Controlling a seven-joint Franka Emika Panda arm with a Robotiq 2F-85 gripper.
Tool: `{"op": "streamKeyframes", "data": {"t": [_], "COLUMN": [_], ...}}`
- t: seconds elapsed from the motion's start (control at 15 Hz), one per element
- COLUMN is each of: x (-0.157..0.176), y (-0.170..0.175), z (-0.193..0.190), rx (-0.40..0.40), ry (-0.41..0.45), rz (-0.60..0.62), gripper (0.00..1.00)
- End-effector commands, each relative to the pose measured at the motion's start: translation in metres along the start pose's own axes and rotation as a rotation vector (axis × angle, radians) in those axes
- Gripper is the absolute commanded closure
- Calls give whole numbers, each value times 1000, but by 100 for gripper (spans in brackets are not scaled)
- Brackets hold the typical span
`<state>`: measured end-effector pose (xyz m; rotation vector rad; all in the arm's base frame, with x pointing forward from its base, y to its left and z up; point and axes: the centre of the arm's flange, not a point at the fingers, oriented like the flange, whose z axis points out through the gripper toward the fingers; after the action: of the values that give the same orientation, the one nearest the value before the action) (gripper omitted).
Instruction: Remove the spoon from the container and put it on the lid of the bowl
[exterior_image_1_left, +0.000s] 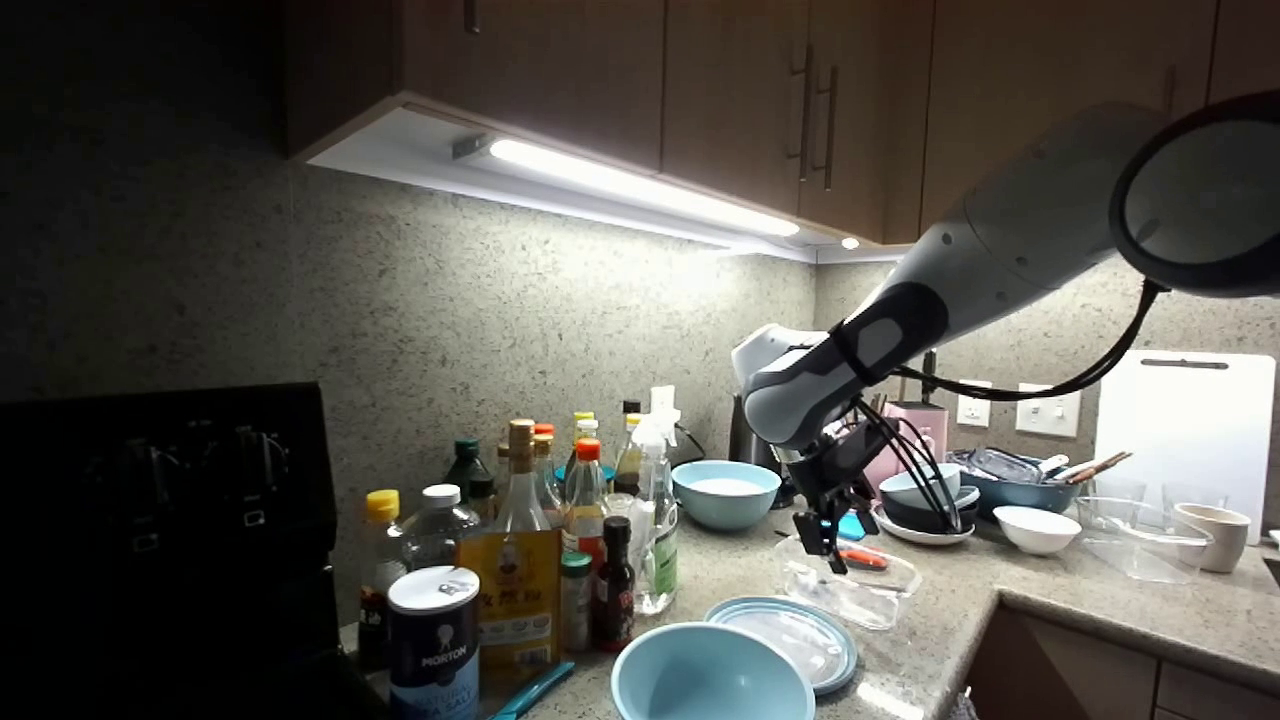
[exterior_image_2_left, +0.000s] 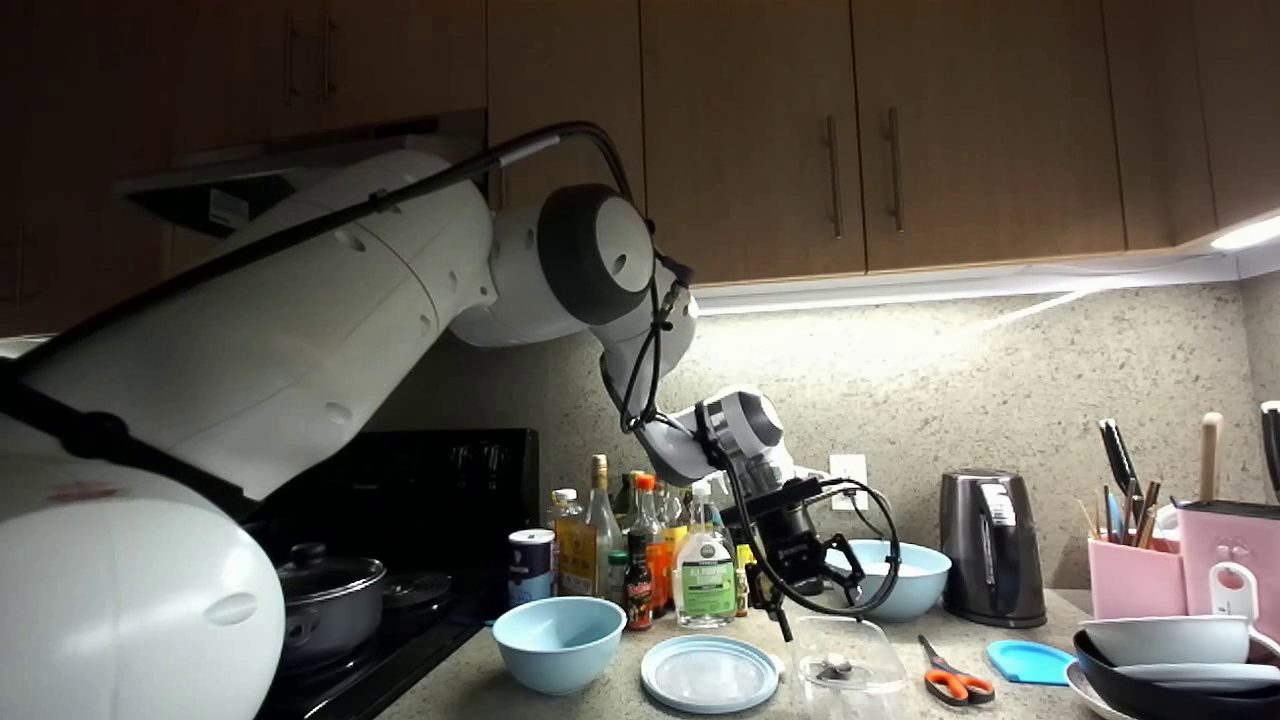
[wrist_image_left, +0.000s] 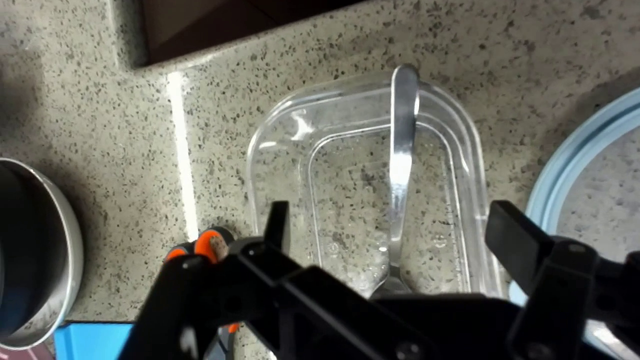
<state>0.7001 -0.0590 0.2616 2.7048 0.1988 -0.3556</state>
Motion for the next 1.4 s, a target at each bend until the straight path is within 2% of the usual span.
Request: {"op": "streamKeyframes", "data": {"t": [0.0, 0.27, 0.67, 0.93, 1.07, 1.33], "x": [12, 29, 44, 41, 30, 17], "y": [27, 40, 28, 22, 15, 1], "z": [8, 27, 44, 33, 20, 6], "rx": [1, 6, -26, -34, -33, -7], "ry": [7, -1, -51, -84, -122, -149], "rz": [3, 0, -4, 15, 26, -10], "gripper": [0, 0, 0, 0, 0, 0]}}
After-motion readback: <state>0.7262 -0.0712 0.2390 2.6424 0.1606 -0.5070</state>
